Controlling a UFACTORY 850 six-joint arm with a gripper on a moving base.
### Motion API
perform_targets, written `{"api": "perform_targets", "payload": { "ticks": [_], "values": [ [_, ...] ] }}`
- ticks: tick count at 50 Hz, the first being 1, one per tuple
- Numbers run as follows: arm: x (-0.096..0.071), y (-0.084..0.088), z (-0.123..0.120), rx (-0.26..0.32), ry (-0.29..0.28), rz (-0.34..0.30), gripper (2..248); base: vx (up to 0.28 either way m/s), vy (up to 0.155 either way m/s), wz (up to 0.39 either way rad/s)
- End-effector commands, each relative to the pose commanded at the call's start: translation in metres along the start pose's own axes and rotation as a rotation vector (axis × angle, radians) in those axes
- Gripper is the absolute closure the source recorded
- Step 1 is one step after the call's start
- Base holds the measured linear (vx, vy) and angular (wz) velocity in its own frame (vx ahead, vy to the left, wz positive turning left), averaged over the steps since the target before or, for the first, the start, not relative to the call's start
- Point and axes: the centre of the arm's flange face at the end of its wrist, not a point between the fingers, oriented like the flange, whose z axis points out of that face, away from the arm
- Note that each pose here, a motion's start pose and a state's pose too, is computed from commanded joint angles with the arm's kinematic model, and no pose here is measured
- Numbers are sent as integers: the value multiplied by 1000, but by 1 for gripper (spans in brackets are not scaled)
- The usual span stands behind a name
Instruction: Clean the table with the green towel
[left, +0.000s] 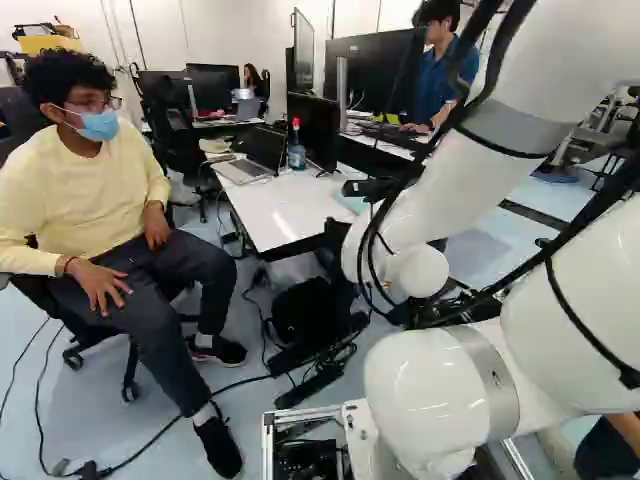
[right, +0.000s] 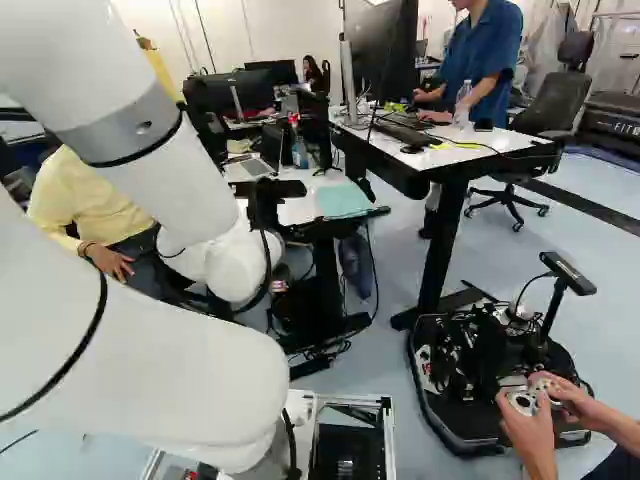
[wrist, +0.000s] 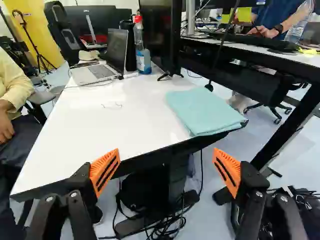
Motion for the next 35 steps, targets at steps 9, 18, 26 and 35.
{"api": "perform_targets", "payload": {
  "ticks": [9,18,26,35],
  "values": [
    [5,0,0,0,16,0,3,0,0,0],
    [14,0,2,-1,40,0,3,0,0,0],
    [24,2,5,-5,61,2,3,0,0,0],
    [35,4,10,-12,83,3,3,0,0,0]
  ]
}}
